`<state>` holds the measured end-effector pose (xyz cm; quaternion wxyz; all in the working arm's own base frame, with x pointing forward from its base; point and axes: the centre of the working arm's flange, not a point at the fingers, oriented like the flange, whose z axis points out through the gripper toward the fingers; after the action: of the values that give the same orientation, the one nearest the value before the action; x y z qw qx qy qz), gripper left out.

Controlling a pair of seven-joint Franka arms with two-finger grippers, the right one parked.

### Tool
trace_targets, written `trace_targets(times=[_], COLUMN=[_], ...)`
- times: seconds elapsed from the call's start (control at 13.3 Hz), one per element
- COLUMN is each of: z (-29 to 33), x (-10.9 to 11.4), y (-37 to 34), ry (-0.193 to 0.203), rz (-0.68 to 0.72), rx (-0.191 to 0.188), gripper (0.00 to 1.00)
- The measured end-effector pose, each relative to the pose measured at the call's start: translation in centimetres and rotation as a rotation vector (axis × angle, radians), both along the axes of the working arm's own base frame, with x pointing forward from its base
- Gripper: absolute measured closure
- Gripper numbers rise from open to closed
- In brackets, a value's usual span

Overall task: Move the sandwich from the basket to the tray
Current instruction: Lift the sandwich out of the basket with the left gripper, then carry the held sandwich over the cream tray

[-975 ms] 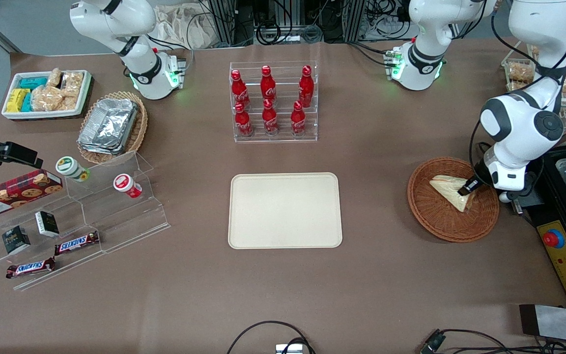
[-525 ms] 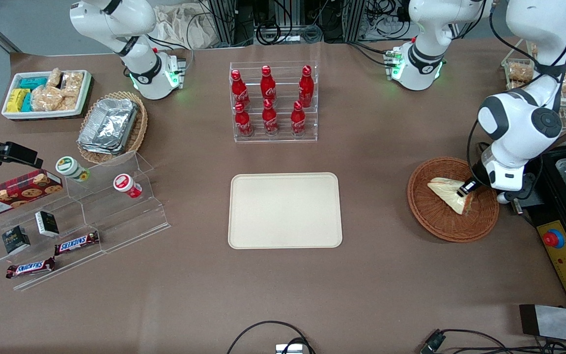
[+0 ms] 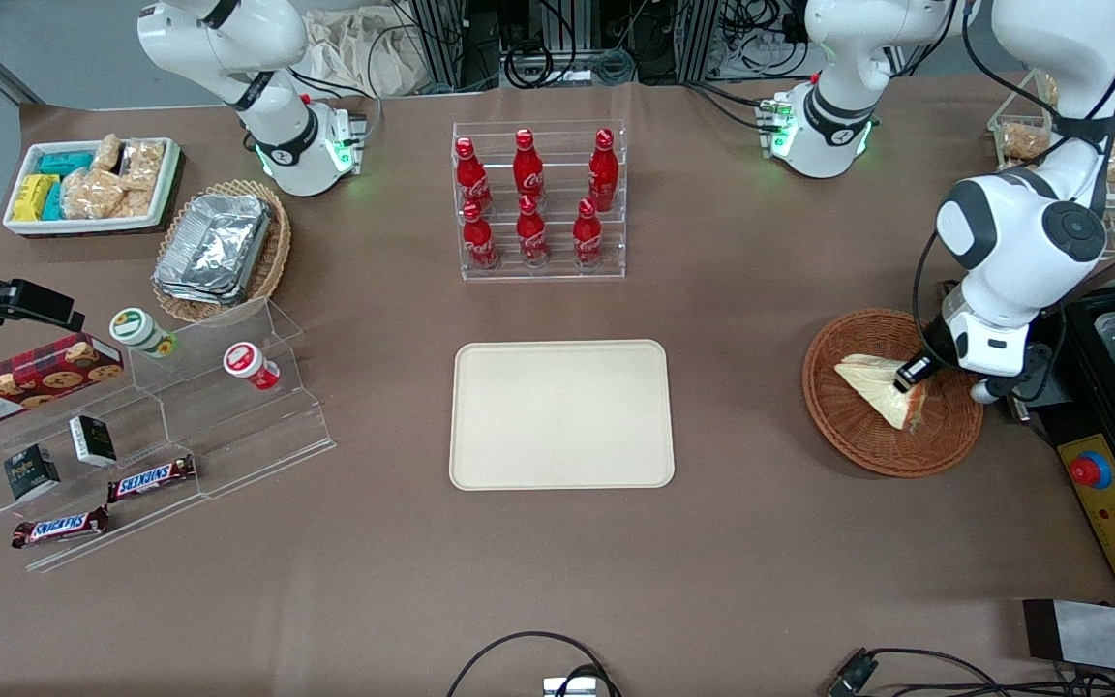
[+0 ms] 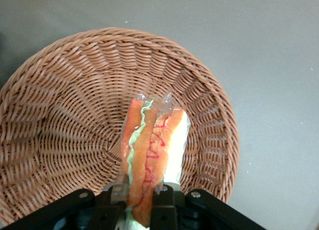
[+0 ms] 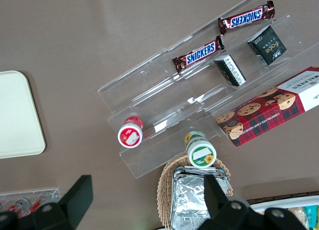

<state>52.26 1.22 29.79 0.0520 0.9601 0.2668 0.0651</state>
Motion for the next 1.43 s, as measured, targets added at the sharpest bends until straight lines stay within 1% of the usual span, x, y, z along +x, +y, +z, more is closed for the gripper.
trace_targets(times=[0.3,0.45,0.6,0.75,0.9,0.97,1.12,1.27,1.43], z=[2.8,4.4,5.8,6.8,8.1,9.0,10.2,10.5,10.5], x=[1.6,1.9,2.0,1.7,1.3,1.2,0.7,-0.4,-1.5], y=[-3.4,-6.1,-9.1,-12.4,-15.7,-17.1,-20.0,-22.9,-25.5], ry=[0.047,0.054,0.060,0.062,0.090,0.100,0.097,0.100,0.097], rz=[-0.099,-0.168,-0.243,-0.292,-0.335,-0.357,-0.405,-0.466,-0.520], rx=[0.008,0.022,0.046,0.076,0.107,0.113,0.116,0.140,0.148], gripper=[0.84,0.84,0.84,0.84,0.84,0.84,0.84,0.84,0.84])
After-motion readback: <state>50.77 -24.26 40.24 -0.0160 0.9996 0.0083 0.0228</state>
